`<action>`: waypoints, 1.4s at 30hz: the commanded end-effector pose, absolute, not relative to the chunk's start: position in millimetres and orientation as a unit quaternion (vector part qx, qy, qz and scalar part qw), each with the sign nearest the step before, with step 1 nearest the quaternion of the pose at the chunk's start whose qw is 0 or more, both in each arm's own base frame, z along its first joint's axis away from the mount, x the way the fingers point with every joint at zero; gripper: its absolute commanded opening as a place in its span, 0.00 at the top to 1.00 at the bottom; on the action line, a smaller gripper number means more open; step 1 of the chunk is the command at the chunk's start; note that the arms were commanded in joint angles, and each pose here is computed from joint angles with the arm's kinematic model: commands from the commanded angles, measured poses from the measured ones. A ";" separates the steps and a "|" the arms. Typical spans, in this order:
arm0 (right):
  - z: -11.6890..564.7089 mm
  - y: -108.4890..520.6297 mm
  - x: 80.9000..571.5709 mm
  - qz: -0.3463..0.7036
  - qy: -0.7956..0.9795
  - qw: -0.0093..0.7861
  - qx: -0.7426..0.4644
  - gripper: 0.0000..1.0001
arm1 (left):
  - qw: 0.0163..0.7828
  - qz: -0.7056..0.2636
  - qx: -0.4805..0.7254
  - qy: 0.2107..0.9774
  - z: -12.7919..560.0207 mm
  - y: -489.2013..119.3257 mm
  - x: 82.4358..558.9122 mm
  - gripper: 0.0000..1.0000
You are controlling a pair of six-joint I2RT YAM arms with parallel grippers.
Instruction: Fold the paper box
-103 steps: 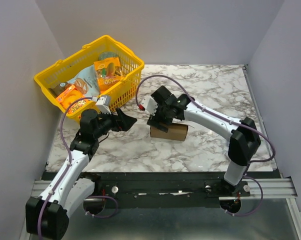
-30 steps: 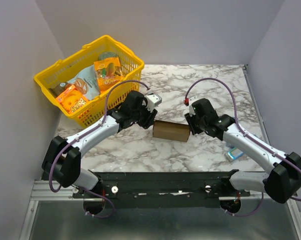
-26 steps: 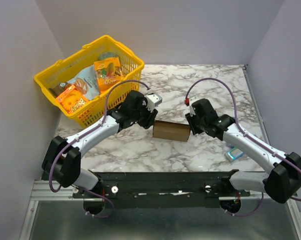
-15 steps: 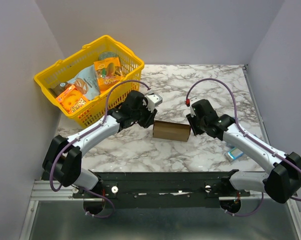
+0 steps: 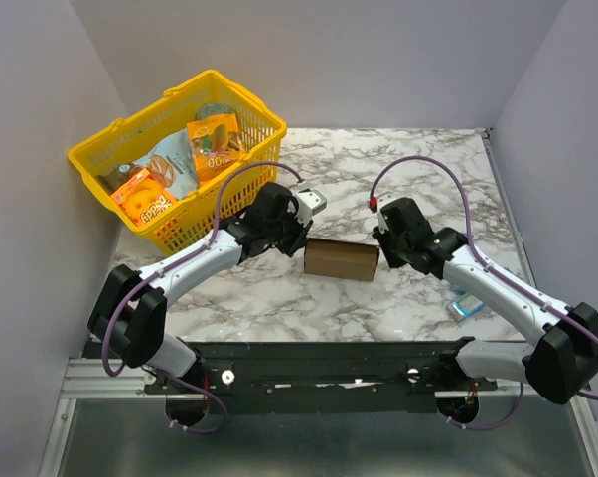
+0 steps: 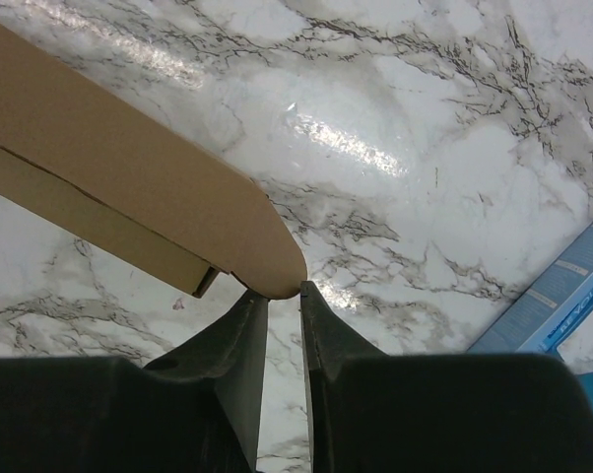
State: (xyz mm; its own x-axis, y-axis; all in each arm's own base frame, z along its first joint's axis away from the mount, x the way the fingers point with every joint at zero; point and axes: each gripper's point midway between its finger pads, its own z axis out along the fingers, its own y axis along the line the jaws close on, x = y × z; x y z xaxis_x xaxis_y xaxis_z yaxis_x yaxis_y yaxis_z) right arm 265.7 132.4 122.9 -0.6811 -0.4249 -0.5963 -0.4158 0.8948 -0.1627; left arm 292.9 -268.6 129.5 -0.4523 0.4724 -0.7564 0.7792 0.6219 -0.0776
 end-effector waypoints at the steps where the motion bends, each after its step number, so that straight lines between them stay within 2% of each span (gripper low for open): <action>1: 132.4 134.7 267.0 0.002 0.913 0.339 -0.228 0.74 | 0.364 -0.205 0.377 0.827 133.2 -271.8 295.9 0.79; 6: 136.1 140.9 267.5 0.018 0.909 0.346 -0.231 0.85 | 0.366 -0.213 0.368 0.828 137.4 -276.1 296.3 0.91; 11: 135.0 140.9 268.8 0.012 0.908 0.351 -0.230 0.89 | 0.363 -0.204 0.351 0.839 136.0 -274.9 299.6 1.00; 23: 122.3 140.0 267.6 -0.044 0.904 0.352 -0.239 0.99 | 0.341 -0.221 0.271 0.873 158.4 -284.1 307.3 1.00; 42: 113.2 142.9 265.2 -0.057 0.904 0.343 -0.247 0.99 | 0.309 -0.298 0.206 0.879 160.8 -308.6 298.9 1.00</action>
